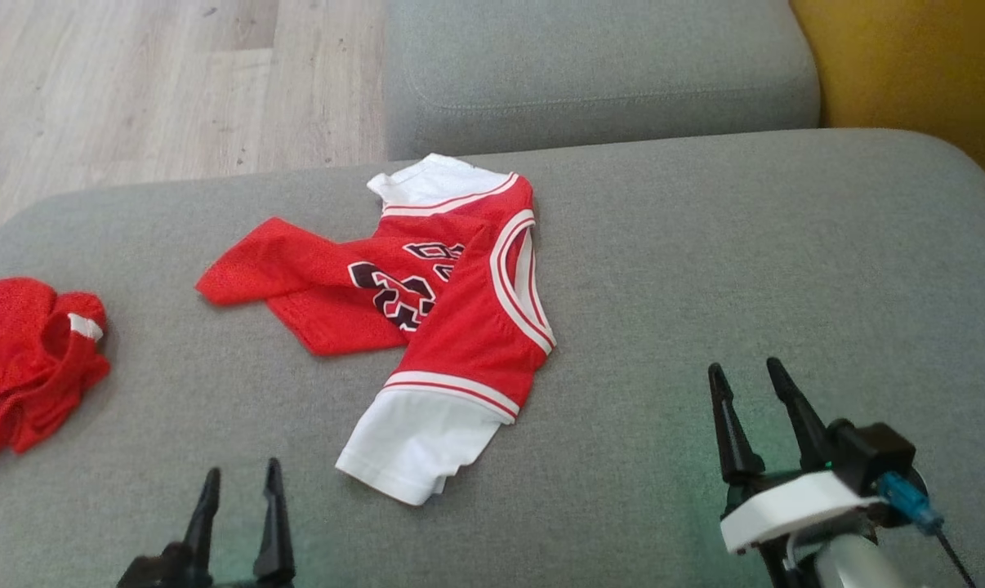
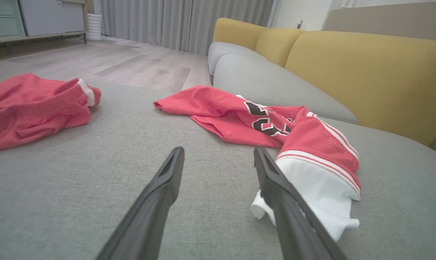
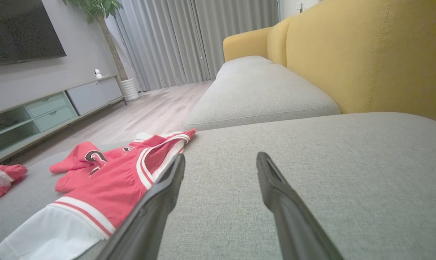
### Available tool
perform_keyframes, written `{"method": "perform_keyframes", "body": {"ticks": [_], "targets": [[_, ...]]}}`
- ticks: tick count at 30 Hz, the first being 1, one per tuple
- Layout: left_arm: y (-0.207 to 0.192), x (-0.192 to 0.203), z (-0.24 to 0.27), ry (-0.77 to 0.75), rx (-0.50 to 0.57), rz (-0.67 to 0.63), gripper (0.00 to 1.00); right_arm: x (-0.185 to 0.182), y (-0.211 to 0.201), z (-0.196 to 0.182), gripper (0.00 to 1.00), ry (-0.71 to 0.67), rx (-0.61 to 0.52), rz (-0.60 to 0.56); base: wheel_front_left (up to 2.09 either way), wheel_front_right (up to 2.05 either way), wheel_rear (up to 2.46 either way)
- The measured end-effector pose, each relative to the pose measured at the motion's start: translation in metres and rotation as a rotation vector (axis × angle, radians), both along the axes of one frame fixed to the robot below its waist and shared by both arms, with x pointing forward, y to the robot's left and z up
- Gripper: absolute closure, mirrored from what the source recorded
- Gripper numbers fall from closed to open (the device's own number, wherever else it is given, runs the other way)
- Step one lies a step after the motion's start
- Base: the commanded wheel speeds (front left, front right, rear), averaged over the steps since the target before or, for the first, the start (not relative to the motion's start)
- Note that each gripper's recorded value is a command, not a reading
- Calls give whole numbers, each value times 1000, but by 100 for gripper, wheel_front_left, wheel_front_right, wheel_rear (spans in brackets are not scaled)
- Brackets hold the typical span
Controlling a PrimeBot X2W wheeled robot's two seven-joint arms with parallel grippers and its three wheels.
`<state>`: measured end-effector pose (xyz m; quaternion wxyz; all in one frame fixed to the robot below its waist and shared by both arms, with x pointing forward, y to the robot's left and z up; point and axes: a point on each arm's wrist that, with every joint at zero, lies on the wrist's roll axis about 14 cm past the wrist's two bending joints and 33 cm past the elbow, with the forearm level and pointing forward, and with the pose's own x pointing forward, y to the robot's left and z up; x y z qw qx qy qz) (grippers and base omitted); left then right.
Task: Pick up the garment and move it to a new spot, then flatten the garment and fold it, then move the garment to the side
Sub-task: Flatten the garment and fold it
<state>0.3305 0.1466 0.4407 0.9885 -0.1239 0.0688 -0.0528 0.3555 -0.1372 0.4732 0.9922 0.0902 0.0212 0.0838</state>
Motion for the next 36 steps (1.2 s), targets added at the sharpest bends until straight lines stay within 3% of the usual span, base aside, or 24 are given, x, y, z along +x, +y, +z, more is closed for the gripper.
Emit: {"method": "perform_keyframes", "body": {"ticks": [9, 14, 26, 36], "targets": [[31, -12, -7, 23, 60, 98, 0, -13, -5, -16, 0, 43, -49, -8, 0, 0, 0], [35, -14, -9, 29, 40, 118, 0, -14, -1, -19, 0, 52, -50, 5, 0, 0, 0], [38, -28, -16, 64, -12, 170, 0, -7, 120, -54, 0, 181, -69, 405, 0, 0, 0], [49, -31, -27, 111, -19, 225, 0, 20, 155, -98, 0, 320, -155, 538, 0, 0, 0]]}}
